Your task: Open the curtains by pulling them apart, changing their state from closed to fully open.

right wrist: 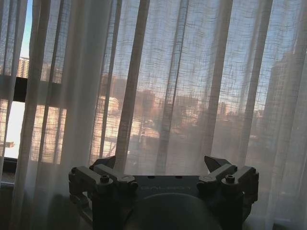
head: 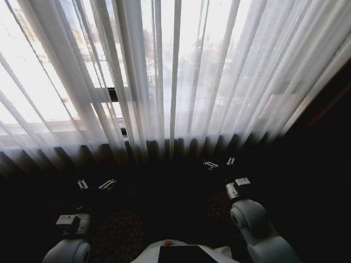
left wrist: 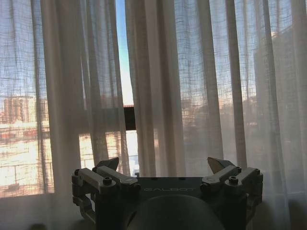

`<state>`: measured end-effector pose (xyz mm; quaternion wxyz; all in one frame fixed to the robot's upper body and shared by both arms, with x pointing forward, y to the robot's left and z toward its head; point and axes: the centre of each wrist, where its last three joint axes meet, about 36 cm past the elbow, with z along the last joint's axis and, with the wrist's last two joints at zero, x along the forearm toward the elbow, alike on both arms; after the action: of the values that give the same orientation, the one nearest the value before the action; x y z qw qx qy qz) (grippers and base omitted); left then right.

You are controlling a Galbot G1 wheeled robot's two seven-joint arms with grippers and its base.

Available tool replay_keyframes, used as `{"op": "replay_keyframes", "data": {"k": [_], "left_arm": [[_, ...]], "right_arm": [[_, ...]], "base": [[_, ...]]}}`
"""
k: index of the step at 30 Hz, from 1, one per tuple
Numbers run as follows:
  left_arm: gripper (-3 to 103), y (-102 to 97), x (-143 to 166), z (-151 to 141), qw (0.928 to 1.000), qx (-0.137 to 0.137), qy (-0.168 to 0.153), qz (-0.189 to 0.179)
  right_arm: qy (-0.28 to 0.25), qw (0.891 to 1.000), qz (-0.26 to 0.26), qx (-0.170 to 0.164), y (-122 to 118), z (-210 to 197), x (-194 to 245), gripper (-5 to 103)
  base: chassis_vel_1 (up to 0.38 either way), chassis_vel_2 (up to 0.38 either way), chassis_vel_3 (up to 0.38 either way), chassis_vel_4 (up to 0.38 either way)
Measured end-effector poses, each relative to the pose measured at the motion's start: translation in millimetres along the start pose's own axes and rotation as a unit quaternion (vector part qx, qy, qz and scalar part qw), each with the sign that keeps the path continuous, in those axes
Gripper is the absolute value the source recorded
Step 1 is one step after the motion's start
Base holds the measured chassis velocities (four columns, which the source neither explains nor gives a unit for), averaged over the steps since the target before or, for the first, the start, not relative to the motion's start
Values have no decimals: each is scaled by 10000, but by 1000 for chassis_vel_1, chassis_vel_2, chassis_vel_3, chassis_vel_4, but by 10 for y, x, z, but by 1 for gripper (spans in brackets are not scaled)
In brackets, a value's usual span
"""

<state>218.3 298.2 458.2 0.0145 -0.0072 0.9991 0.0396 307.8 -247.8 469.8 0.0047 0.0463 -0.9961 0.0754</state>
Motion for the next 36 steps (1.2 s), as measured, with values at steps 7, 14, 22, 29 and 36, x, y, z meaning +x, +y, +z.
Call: {"op": "replay_keyframes", "data": {"k": [7,14,22,29,36], "left_arm": [[100,-19,-1,29,10000,21,18,5],[100,-26,3,38,10000,-7,16,-69],[100,-27,8,80,9998,-33,18,-173],[100,-18,8,123,9998,-34,37,-183],[100,-12,6,153,9950,-33,19,-997]], "right_arm": [[-19,10000,-22,65,25,31,-2,100],[-59,9999,-54,61,46,22,-27,100],[-64,9999,-73,93,46,43,-37,100],[-122,9998,-107,145,40,77,-33,100],[-119,9997,-114,188,66,90,-24,100]], "base": [[0,0,0,0],[0,0,0,0],[0,0,0,0],[0,0,0,0],[51,42,-40,-51]]}}
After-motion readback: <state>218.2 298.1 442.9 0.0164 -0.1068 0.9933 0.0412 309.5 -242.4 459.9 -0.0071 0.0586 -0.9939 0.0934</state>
